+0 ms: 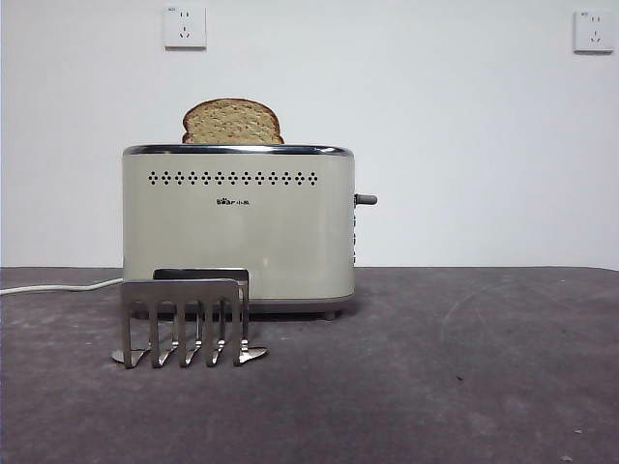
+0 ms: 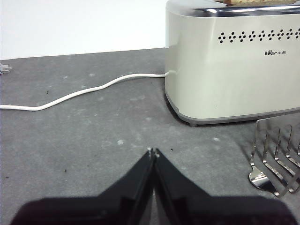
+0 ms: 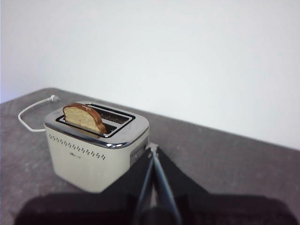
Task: Pick up a slice of bread from the rack,put the bread on the toaster,press the button
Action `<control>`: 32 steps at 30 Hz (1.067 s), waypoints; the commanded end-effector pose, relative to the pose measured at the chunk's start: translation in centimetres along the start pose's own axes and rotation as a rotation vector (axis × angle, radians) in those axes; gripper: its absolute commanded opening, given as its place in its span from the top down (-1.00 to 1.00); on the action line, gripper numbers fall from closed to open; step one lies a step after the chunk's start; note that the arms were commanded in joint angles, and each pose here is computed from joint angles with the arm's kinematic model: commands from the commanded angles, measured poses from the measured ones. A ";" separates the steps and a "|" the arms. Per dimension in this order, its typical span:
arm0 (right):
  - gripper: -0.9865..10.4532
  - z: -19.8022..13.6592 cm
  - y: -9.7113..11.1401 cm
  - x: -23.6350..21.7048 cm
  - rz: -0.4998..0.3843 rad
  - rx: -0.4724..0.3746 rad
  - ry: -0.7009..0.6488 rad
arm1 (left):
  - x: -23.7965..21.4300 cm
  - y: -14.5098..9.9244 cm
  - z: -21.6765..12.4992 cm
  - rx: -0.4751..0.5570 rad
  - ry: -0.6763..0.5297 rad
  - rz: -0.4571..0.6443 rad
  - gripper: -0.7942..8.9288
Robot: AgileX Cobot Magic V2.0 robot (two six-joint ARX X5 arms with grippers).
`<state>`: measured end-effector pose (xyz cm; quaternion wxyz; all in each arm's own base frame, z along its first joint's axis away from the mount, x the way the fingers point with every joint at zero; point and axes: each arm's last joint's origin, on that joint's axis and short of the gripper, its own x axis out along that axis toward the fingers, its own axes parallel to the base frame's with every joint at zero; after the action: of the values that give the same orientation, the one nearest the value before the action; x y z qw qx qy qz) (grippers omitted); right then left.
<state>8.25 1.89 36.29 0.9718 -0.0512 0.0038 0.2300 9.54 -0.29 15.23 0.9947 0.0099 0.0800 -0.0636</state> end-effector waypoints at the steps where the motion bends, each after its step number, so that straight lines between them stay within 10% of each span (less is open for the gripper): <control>1: 0.83 -3.3 0.1 0.5 -0.012 0.019 -0.031 | 0.1 0.0 -0.4 -0.011 0.010 0.005 0.84; 15: 0.83 -15.1 0.6 1.0 -0.208 0.067 0.026 | 0.1 0.0 -0.4 -0.011 0.010 0.006 0.84; 32: 0.83 -21.2 1.0 1.5 -0.216 0.177 0.121 | 0.1 0.0 -0.4 -0.011 0.010 0.005 0.84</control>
<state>9.46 1.37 15.47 0.9897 0.0111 0.0717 0.1236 9.54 -0.29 15.23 0.9948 0.0100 0.0801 -0.0626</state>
